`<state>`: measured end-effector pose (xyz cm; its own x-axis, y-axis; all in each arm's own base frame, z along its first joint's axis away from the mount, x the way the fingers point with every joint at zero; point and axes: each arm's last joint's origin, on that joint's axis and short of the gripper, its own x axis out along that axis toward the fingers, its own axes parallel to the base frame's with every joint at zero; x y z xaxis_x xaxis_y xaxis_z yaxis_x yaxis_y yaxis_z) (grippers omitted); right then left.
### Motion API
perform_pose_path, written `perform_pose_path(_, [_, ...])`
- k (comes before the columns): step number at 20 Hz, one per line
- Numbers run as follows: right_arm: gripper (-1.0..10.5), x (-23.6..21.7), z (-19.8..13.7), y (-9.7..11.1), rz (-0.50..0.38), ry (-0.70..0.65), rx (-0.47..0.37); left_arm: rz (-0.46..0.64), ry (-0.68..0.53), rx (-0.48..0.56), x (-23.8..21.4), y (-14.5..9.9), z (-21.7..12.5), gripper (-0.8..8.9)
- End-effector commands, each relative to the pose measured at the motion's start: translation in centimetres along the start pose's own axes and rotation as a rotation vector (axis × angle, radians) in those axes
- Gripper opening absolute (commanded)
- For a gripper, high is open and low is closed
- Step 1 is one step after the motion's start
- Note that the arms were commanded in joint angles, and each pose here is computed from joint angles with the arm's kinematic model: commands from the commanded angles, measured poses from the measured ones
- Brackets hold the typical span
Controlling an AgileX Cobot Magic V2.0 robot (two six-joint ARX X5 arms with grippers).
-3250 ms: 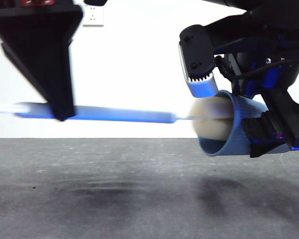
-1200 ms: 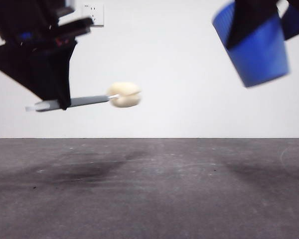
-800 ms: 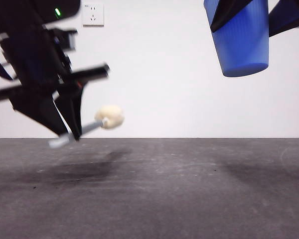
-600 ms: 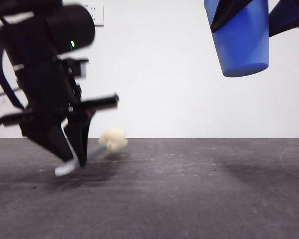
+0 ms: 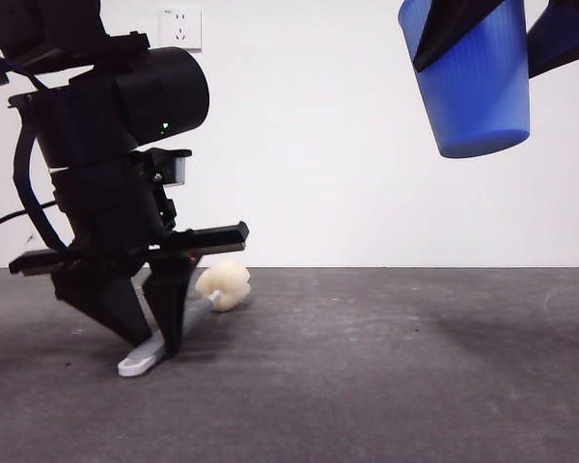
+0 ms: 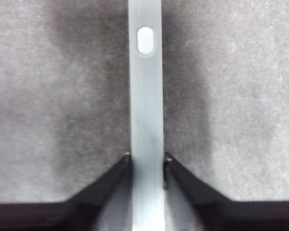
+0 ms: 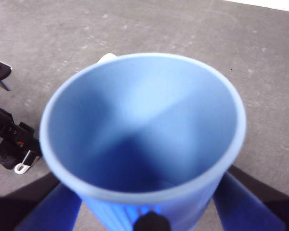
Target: Pick up the cup brush,pick up the cup,insert the brush into the cup,clean the cup,put the cup brush back,put the cup back to the fixed position on the table
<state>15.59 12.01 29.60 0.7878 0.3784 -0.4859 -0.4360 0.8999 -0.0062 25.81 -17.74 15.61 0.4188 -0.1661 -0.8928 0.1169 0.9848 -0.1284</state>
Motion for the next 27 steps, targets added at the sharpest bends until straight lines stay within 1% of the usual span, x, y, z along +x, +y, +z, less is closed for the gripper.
perform_pose_path(1, [-0.1, 0.4, 0.2, 0.1, 0.003, -0.011, 0.013, 0.009, 0.059, 0.011, 0.8, 0.2, -0.8, 3.50])
perform_pose_path(3, [-0.1, 1.4, 0.1, 0.3, 0.006, -0.035, 0.018, -0.009, 0.054, 0.020, 0.3, 0.1, -0.7, 3.50])
perform_pose_path(6, [-0.1, 3.5, -0.7, 0.7, 0.012, -0.083, 0.027, -0.032, 0.011, 0.035, -1.2, 0.1, -0.3, 3.50])
perform_pose_path(8, [-0.1, 5.1, -1.6, 0.7, 0.008, -0.077, -0.002, -0.062, -0.026, 0.039, -2.8, 0.1, 0.0, 3.50])
perform_pose_path(10, [-0.1, 6.9, -2.5, 0.5, 0.054, -0.071, -0.002, -0.124, -0.050, 0.056, -4.8, 0.1, 0.1, 3.50])
perform_pose_path(11, [-0.1, 7.9, -3.0, 0.2, 0.056, -0.062, 0.004, -0.161, -0.057, 0.056, -5.8, 0.1, 0.1, 3.50])
perform_pose_path(12, [-0.1, 9.0, -3.4, -0.1, 0.039, -0.050, 0.008, -0.195, -0.065, 0.062, -7.1, 0.2, 0.0, 3.50])
perform_pose_path(13, [-0.1, 10.1, -3.6, -0.5, 0.029, -0.045, -0.002, -0.224, -0.079, 0.078, -8.4, 0.4, -0.2, 3.50])
perform_pose_path(14, [-0.1, 11.1, -3.9, -0.9, 0.026, -0.047, -0.006, -0.238, -0.098, 0.087, -9.8, 0.6, -0.4, 3.50])
perform_pose_path(16, [-0.1, 12.8, -4.4, -1.9, 0.049, -0.055, 0.015, -0.264, -0.149, 0.089, -12.4, 1.1, -0.9, 3.50])
perform_pose_path(20, [-0.1, 15.7, -6.1, -3.9, 0.019, -0.037, 0.039, -0.300, -0.240, 0.086, -16.8, 2.4, -2.2, 3.50])
perform_pose_path(22, [-0.1, 16.7, -6.6, -4.6, 0.045, -0.045, 0.047, -0.309, -0.269, 0.087, -18.0, 2.9, -2.8, 3.49])
perform_pose_path(24, [-0.1, 17.3, -7.0, -4.7, 0.048, -0.058, 0.033, -0.301, -0.297, 0.082, -18.7, 3.2, -3.0, 3.50])
perform_pose_path(27, [-0.1, 17.6, -7.3, -4.7, 0.048, -0.052, 0.011, -0.298, -0.295, 0.081, -18.7, 3.2, -3.1, 3.49])
